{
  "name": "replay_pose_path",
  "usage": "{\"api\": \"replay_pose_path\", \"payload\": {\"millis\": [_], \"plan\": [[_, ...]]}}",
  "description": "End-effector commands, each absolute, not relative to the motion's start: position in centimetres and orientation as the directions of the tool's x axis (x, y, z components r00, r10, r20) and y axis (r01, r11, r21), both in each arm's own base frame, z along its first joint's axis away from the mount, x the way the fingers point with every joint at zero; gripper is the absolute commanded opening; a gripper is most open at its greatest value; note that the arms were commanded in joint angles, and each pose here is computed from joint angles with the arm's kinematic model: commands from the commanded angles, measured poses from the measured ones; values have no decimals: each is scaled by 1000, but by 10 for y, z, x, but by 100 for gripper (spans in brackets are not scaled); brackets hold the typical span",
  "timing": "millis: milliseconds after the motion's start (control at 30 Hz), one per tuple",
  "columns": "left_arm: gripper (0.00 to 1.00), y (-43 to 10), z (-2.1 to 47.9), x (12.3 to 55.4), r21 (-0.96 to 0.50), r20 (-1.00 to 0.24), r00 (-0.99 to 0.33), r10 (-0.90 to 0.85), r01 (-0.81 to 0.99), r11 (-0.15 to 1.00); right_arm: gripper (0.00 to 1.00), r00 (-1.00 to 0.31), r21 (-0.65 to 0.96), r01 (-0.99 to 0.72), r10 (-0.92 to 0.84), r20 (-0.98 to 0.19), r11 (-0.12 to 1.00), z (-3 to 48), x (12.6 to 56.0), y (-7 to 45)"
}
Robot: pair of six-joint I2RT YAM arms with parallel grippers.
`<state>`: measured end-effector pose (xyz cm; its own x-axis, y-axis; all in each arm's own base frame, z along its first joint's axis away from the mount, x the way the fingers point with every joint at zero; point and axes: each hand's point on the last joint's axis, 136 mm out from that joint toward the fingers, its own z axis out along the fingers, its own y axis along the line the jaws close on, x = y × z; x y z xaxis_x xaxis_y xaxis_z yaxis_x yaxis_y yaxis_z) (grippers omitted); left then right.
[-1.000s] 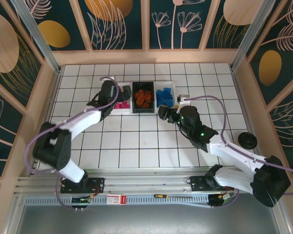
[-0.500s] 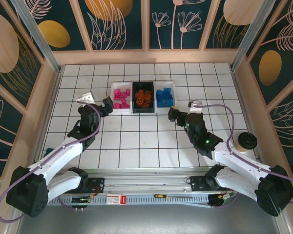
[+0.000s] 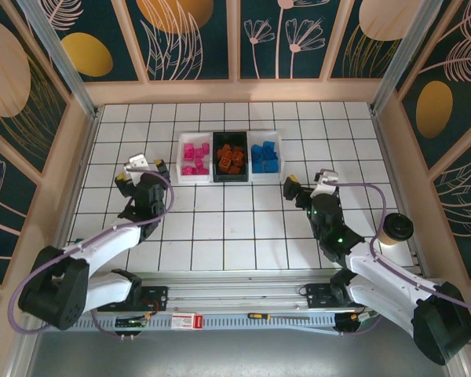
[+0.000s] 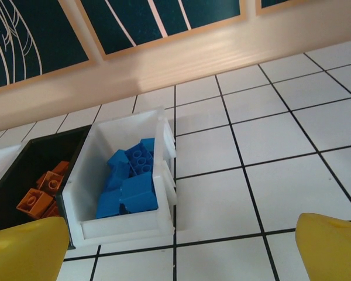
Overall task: Sort the legos into containers by color
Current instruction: Reset both arms
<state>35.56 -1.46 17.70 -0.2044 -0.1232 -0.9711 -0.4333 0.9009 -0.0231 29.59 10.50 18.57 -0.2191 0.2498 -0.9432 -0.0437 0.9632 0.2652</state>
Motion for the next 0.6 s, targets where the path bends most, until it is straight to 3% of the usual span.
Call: {"api": "replay_pose_path", "payload": {"millis": [0,333,567], "plan": [[99,2,201,371,36,-984,-170,-49,-461,887,99,-155,267,-84,252,-955,960,202,299,104],[99,30,137,394,115,-962,-271,-11,-444,889,99,-168,242,-115,221,-961,963,197,299,107],[99,29,140,392,74,-984,-178,4,-385,920,99,-161,234,-108,215,-963,966,193,301,99]]}}
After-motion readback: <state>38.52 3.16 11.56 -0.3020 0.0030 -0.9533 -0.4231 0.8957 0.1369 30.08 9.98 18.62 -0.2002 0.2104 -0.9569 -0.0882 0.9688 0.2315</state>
